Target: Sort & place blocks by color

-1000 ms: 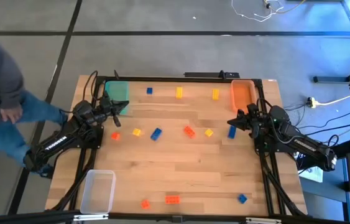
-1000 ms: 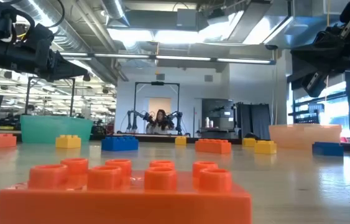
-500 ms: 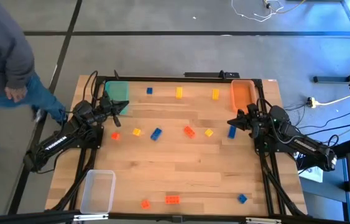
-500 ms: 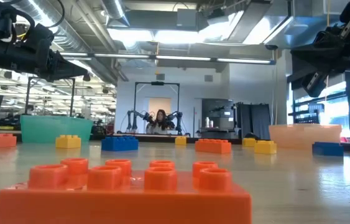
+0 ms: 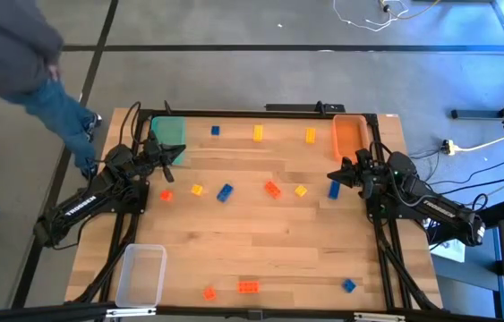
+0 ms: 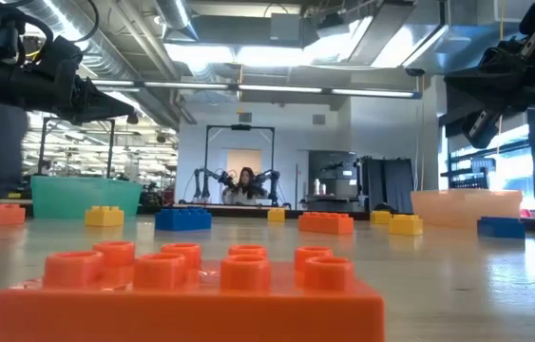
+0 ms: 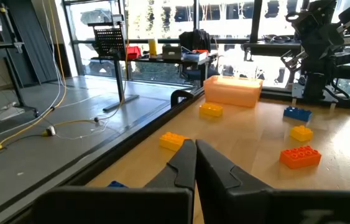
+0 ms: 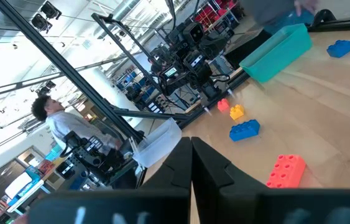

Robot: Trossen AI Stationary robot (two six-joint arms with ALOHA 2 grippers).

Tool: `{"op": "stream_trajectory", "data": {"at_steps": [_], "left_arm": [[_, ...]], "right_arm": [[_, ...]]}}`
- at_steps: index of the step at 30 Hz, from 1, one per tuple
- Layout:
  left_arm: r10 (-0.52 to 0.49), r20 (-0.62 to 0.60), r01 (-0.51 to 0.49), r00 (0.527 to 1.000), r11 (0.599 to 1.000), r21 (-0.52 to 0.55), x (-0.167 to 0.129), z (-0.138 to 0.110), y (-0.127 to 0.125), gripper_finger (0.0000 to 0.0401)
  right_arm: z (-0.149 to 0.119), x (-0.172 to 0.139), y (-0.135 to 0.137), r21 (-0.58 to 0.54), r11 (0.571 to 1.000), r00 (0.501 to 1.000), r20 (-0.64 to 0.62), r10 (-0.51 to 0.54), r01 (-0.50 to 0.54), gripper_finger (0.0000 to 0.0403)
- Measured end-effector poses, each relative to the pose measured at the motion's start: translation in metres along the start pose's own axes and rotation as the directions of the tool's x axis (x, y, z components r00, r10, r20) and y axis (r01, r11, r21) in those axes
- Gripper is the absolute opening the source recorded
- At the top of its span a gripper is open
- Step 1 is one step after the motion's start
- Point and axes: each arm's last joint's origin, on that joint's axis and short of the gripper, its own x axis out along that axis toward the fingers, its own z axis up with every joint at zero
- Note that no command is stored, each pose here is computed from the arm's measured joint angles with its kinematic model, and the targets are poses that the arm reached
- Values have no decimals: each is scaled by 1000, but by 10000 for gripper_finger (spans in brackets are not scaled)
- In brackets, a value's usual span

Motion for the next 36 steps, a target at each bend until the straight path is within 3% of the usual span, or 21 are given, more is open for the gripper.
{"op": "stream_trajectory", "data": {"at_steps": [21,25,30,33,36], "left_arm": [[-1,7,1,1000,1000,1,0,1,0,0],[-39,15,39,999,999,-12,0,3,-1,0],[-98,30,98,995,995,-3,-6,29,-4,0],[-10,-58,12,998,999,40,-17,52,-4,0],[78,-141,-82,987,996,-24,-23,70,-3,0]], "right_arm": [[0,0,0,0,1000,1000,0,0,0,0],[0,0,0,0,1000,1000,0,0,0,1],[0,0,0,0,1000,1000,0,0,0,0],[0,0,0,0,1000,1000,0,0,0,0],[0,0,0,0,1000,1000,0,0,0,1]]}}
